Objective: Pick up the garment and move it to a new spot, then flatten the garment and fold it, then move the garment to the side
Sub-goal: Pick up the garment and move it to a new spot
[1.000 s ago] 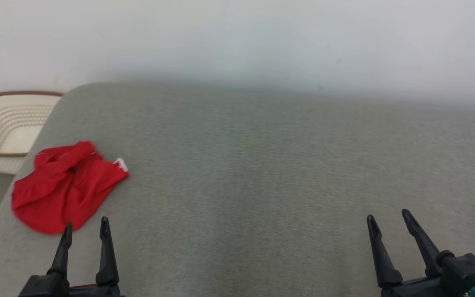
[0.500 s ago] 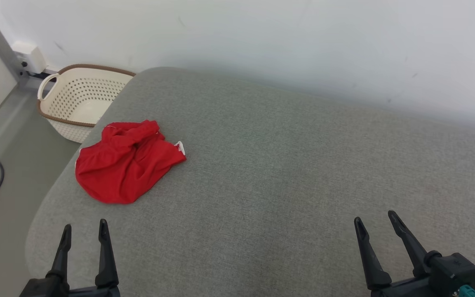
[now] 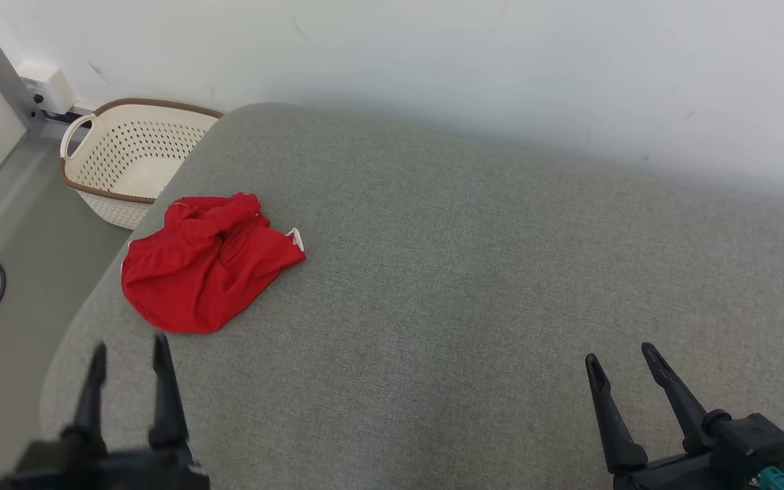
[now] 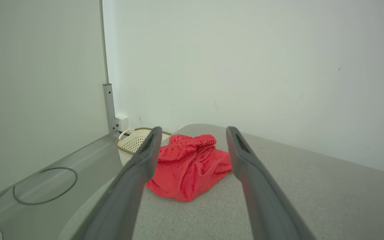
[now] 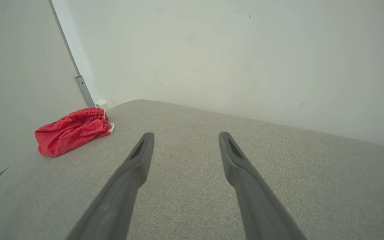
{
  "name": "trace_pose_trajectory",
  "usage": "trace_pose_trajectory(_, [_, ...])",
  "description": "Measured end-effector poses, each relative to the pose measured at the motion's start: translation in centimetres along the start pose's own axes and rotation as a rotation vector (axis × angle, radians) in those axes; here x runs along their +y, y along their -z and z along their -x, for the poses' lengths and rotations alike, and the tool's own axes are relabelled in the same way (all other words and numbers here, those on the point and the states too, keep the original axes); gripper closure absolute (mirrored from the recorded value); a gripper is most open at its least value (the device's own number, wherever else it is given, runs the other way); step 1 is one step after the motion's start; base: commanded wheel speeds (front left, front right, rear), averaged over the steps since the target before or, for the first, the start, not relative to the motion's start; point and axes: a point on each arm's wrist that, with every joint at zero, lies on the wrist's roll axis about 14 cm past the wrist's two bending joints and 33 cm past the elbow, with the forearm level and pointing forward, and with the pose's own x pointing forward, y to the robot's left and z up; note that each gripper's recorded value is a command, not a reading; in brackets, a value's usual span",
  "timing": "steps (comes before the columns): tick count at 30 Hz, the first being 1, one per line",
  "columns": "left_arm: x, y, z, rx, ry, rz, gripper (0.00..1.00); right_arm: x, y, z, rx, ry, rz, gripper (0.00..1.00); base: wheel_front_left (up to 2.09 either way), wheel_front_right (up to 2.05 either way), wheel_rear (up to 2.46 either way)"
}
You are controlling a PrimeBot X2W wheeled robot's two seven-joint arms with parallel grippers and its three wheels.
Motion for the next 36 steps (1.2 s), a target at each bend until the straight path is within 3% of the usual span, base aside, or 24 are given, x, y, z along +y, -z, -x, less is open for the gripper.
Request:
trace_pose_trajectory(7, [-0.5, -8.1, -5.8, -0.224, 0.041, -0.049, 0.0, -0.5, -0.1, -0.5, -0.007, -0.004, -0.002, 0.0, 0.0, 0.0, 0.0])
trace_pose_trajectory(13, [-1.4, -9.7, -12.3, -0.177, 0.097, -0.078, 0.0, -1.9, 0.0, -0.5, -0.01, 0.016, 0.004, 0.0, 0.0, 0.0, 0.0])
trace_pose_trajectory(16, [-1.7, -7.2, -15.4, -0.051, 0.112, -0.078, 0.0, -3.0, 0.3, -0.4, -0.005, 0.035, 0.007, 0.0, 0.0, 0.0, 0.0])
trace_pose_trajectory(22, [-2.6, 2.1, -18.7, 0.289, 0.127, -0.089, 0.0, -4.9, 1.4, -0.4, 0.01, 0.07, -0.003, 0.0, 0.0, 0.0, 0.0])
trace_pose_trajectory(29, [-3.5, 13.0, -18.4, 0.655, 0.12, -0.095, 0.0, -7.3, 3.6, -0.2, 0.055, 0.114, -0.024, 0.0, 0.0, 0.0, 0.0])
trace_pose_trajectory(36, [-3.4, 20.9, -16.6, 0.888, 0.071, -0.084, 0.0, -9.6, 5.9, 0.3, 0.096, 0.164, -0.041, 0.0, 0.0, 0.0, 0.0])
